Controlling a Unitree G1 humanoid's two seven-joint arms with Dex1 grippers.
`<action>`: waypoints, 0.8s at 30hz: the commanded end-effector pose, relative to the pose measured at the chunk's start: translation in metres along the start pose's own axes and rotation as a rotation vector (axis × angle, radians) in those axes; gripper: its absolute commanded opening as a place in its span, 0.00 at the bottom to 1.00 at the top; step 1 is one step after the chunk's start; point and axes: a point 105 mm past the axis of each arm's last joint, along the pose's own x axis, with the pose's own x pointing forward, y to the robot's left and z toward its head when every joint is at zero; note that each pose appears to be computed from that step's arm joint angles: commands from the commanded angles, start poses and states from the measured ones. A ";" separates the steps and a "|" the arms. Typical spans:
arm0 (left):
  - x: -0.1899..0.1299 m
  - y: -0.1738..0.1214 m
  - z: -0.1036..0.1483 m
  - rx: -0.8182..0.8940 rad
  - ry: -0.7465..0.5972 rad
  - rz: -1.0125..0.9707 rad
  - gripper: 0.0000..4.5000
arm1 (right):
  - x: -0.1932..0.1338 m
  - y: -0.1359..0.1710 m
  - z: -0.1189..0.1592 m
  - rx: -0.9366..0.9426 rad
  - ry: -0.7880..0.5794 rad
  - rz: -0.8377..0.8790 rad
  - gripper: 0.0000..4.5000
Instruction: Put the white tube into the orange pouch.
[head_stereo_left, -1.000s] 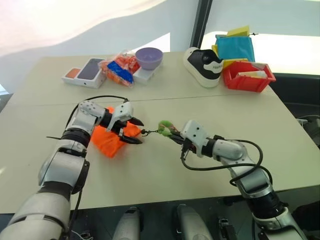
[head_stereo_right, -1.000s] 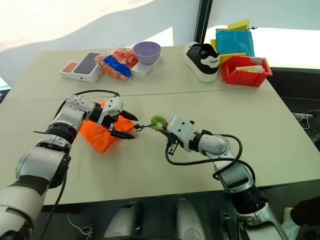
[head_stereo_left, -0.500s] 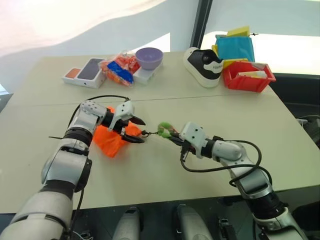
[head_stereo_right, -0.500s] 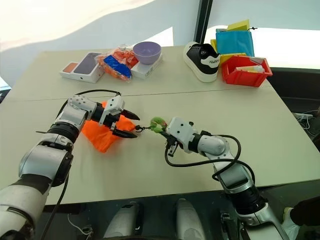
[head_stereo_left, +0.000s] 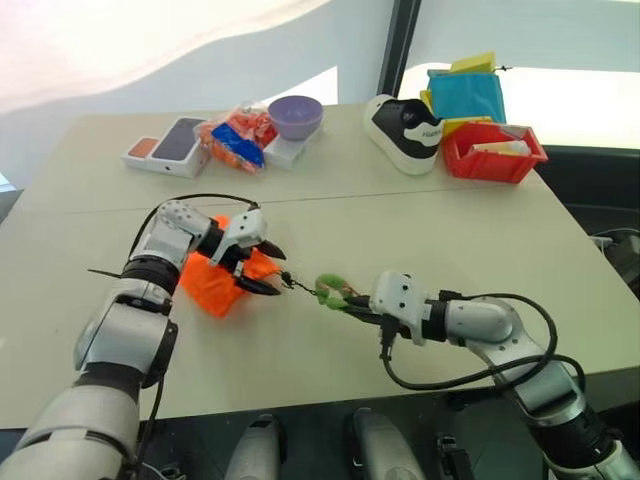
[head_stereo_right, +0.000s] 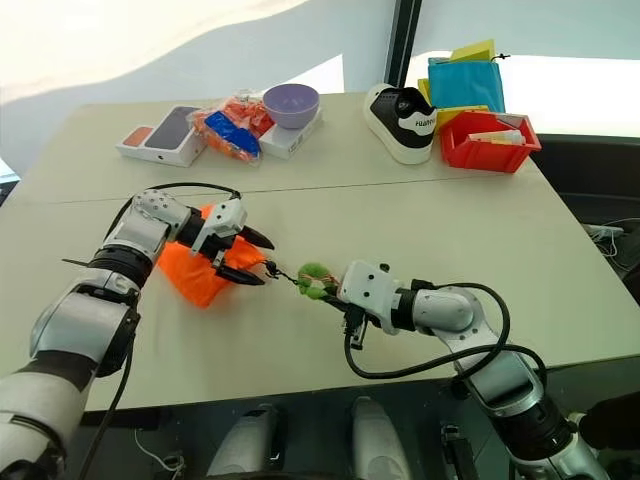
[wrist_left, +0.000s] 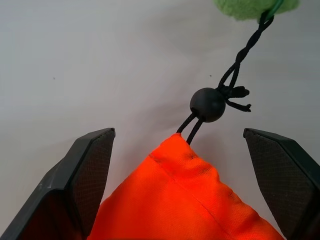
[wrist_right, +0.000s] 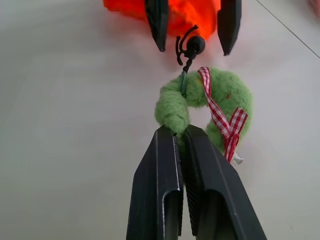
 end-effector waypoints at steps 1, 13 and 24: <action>0.000 -0.002 0.005 0.033 -0.009 -0.014 0.98 | 0.000 -0.002 0.012 -0.043 -0.026 -0.005 0.01; -0.006 0.002 0.039 0.335 -0.112 0.129 0.98 | 0.002 -0.027 0.018 0.099 -0.131 -0.158 0.01; -0.029 -0.004 0.021 0.482 -0.110 0.512 0.98 | -0.002 -0.024 0.020 0.307 -0.231 -0.124 0.01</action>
